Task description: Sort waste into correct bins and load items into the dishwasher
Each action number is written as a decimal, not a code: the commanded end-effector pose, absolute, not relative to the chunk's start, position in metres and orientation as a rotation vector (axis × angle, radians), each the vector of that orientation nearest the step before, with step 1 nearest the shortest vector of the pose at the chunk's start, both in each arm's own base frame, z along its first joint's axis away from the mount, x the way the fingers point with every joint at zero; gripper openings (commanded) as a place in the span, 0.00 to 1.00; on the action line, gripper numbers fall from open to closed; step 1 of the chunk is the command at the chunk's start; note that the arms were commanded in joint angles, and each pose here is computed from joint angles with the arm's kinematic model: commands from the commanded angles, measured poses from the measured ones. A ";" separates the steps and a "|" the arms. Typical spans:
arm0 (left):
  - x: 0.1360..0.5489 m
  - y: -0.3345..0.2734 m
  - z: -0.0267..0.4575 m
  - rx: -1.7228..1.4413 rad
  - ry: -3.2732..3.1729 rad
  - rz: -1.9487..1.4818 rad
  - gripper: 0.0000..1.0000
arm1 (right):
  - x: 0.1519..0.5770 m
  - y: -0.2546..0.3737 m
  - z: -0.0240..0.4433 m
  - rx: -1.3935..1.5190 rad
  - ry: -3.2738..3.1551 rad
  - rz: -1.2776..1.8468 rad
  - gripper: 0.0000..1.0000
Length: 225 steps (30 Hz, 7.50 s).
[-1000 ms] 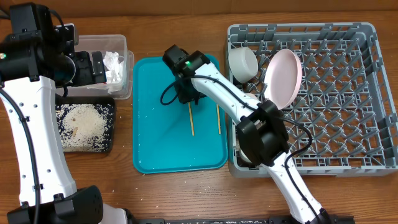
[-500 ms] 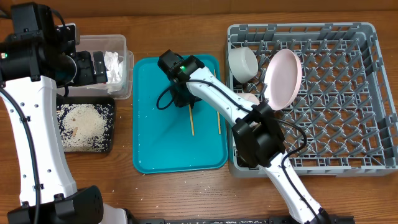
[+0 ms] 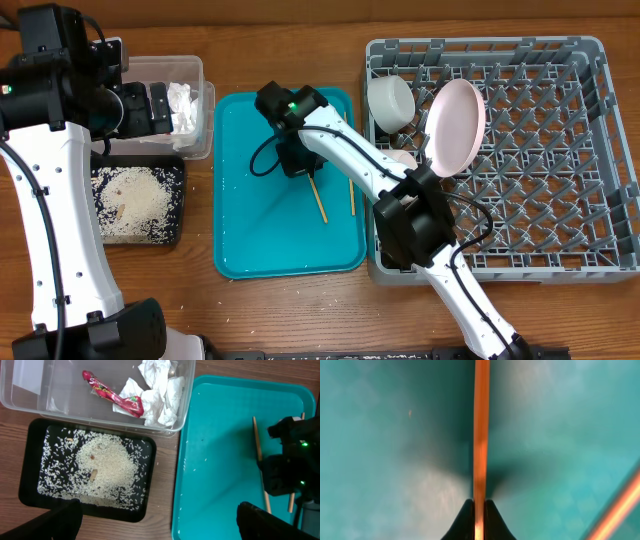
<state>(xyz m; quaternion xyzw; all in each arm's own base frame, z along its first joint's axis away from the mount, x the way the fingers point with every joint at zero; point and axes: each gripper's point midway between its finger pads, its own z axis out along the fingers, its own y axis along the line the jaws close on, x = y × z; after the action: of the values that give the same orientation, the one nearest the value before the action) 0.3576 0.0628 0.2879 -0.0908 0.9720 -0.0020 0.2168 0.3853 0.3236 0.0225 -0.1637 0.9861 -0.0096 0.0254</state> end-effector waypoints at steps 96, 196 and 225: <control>0.359 0.061 0.294 -0.249 2.674 -0.002 1.00 | 0.393 0.273 0.020 -0.466 2.903 -0.221 0.51; 0.359 0.061 0.294 -0.250 2.674 -0.002 1.00 | 0.285 0.069 0.136 0.071 3.187 -0.078 0.38; 0.359 0.061 0.294 -0.250 2.675 -0.002 1.00 | 0.311 0.078 0.399 0.053 2.381 0.257 1.00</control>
<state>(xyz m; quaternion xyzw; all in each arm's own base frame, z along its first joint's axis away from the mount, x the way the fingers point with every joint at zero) 0.3576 0.0628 0.2880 -0.0908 0.9720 -0.0020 0.2168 0.2995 0.0796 0.3911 0.0178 0.9357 0.0985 0.3382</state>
